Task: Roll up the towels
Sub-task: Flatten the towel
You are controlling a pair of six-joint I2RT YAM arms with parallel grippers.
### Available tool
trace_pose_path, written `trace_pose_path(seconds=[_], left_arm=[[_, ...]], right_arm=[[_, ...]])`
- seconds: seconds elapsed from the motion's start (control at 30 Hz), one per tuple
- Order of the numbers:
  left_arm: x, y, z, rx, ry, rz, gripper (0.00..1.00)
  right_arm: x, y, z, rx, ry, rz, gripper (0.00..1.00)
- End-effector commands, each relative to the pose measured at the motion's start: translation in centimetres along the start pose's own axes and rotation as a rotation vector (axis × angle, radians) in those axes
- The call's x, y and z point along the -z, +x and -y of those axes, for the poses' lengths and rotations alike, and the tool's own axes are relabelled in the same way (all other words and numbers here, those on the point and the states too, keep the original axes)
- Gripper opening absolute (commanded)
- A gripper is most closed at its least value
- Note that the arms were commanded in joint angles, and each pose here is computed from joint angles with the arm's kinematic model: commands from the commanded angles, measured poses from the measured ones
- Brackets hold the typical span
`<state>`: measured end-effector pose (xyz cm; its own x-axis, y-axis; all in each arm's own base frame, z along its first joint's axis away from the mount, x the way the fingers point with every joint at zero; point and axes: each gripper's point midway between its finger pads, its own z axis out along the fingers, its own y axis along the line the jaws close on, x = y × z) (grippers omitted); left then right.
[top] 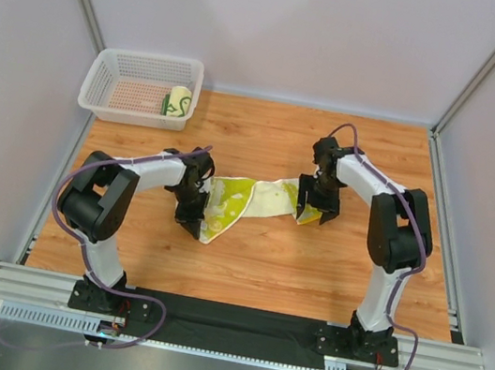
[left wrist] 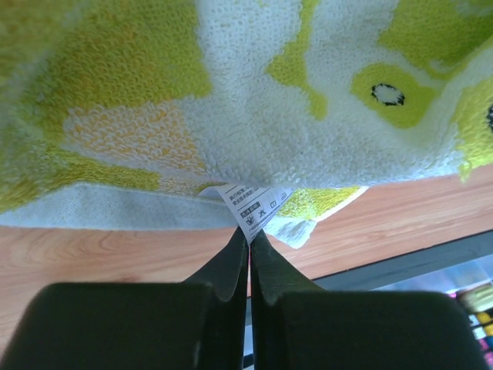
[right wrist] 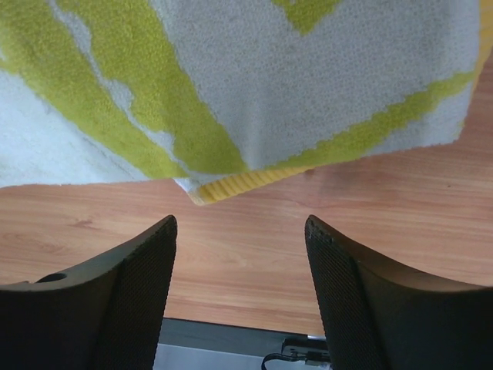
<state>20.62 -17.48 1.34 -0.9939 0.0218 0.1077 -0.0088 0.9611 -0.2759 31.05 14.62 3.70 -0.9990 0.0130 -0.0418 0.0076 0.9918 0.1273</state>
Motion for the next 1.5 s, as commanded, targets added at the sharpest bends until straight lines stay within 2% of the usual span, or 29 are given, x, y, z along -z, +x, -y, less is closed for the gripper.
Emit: trace_pose_path(seconds=[0.0,0.17,0.23,0.37,0.4,0.47,0.5,0.53,0.6,0.7,1.0,1.23,1.47], left_arm=[[0.9,-1.5,0.7,-0.014,-0.001,0.054,0.0],[2.5,-2.2,1.6,-0.028,0.02,0.097,0.0],[3.4,-2.6,2.1,-0.039,0.032,0.126,0.0],[4.8,-2.9,2.4,-0.049,0.032,0.157,0.0],[5.1,-2.9,2.5,-0.057,0.035,0.162,0.0],[5.6,-3.0,2.8,-0.063,0.043,0.168,0.0],[6.0,-3.0,2.9,-0.065,0.05,0.177,0.0],[6.4,-3.2,3.1,-0.067,0.058,0.185,0.0],[7.2,-3.4,3.1,-0.064,0.069,0.202,0.0],[9.4,-4.3,3.2,-0.054,0.09,0.243,0.0],[20.2,-7.8,2.6,-0.003,0.179,0.47,0.0],[24.7,-8.7,2.2,0.005,0.212,0.562,0.0],[28.7,-8.9,3.1,-0.019,0.266,0.672,0.0]], right_arm=[[-0.8,-1.4,0.0,0.019,0.017,0.038,0.68],[-1.9,-1.8,-0.3,0.042,0.051,0.026,0.65],[-2.3,-1.9,-0.3,0.035,0.055,0.021,0.58],[-3.2,-2.0,-0.4,0.033,0.069,0.013,0.41],[-3.2,-2.1,-0.4,0.033,0.069,0.015,0.33],[-3.1,-2.3,-0.3,0.032,0.075,0.022,0.24],[-3.1,-2.4,-0.2,0.033,0.077,0.024,0.14],[-3.0,-2.3,-0.2,0.035,0.083,0.025,0.08],[-2.5,-2.5,-0.1,0.037,0.086,0.041,0.0],[-1.3,-2.8,0.2,0.032,0.086,0.061,0.0],[7.9,-5.3,5.3,-0.133,0.085,0.246,0.0],[12.1,-5.3,7.4,-0.208,0.088,0.313,0.0],[17.0,-4.7,6.9,-0.213,0.05,0.404,0.0]])
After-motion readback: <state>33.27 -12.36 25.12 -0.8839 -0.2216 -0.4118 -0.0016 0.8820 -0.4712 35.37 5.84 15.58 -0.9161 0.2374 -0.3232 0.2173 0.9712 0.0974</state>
